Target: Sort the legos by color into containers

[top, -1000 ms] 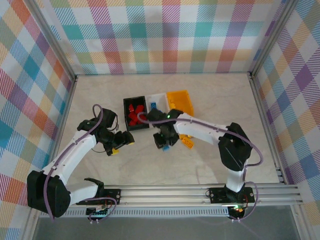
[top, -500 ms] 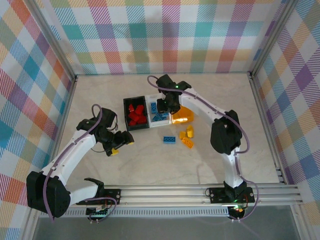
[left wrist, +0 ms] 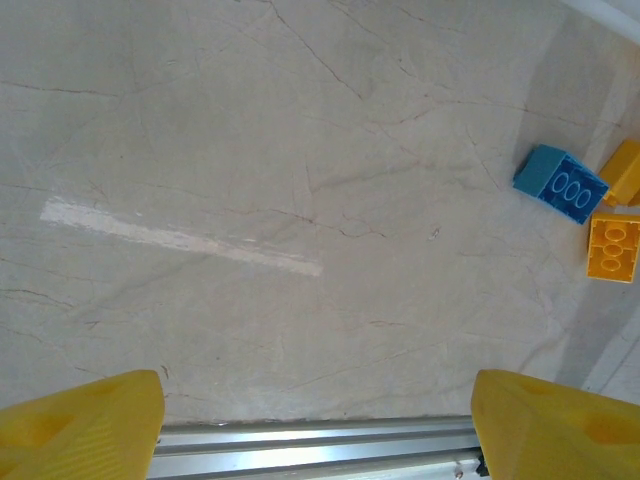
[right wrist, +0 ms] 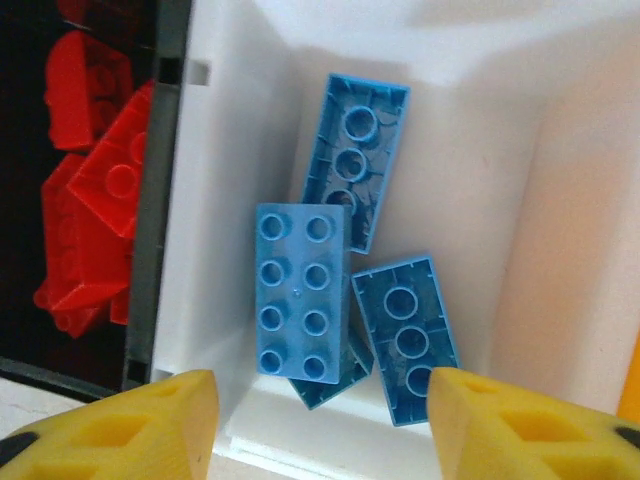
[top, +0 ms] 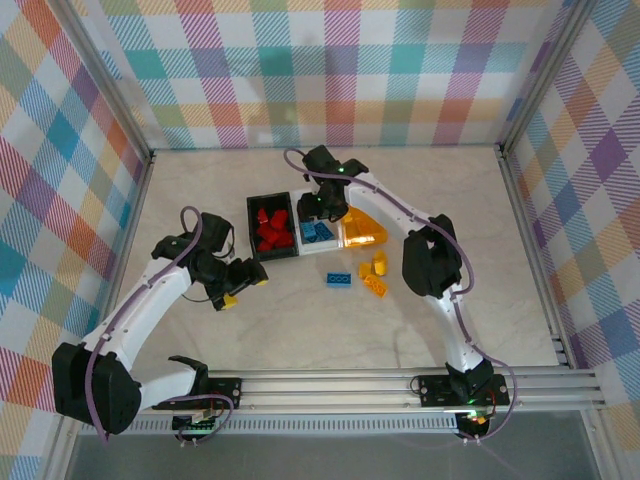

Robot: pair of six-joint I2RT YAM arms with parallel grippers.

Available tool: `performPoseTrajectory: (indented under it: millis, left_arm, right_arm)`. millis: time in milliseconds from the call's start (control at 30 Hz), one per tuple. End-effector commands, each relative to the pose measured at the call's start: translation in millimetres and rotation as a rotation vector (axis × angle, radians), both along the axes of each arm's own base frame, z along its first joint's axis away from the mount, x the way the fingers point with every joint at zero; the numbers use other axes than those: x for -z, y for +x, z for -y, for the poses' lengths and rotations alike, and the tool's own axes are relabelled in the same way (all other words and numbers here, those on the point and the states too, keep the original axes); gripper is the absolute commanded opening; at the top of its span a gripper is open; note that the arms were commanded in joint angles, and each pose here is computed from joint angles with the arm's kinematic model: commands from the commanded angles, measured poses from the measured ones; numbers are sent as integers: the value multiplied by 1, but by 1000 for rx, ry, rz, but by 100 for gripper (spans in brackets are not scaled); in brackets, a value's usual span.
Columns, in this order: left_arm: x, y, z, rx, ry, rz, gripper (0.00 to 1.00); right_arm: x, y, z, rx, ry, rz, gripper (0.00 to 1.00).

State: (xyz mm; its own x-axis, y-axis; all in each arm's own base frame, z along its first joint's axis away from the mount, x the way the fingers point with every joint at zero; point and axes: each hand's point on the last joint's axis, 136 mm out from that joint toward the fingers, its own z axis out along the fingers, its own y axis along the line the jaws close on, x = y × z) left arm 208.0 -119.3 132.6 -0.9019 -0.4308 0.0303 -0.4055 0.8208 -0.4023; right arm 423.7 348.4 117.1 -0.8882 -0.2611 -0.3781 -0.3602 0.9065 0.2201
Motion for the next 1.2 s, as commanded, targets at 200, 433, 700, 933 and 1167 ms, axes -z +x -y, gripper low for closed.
performPoseTrajectory:
  millis: [200,433,700,933,1167]
  left_arm:
    - [-7,14,6,-13,-19,17,81]
    - [-5,15,19,37,-6,37,81]
    - [-3,12,22,41,-16,43,81]
    - [-1,5,19,23,-22,40,82]
    - [-1,2,17,5,-18,45,82]
  right_arm:
    - [-62,-42,25,21,69,-7,67]
    - [-51,-120,71,36,17,-130,75]
    - [2,-182,91,92,-61,-249,81]
    - [41,-188,85,119,-132,-272,82]
    - [55,-177,75,82,-151,-268,82]
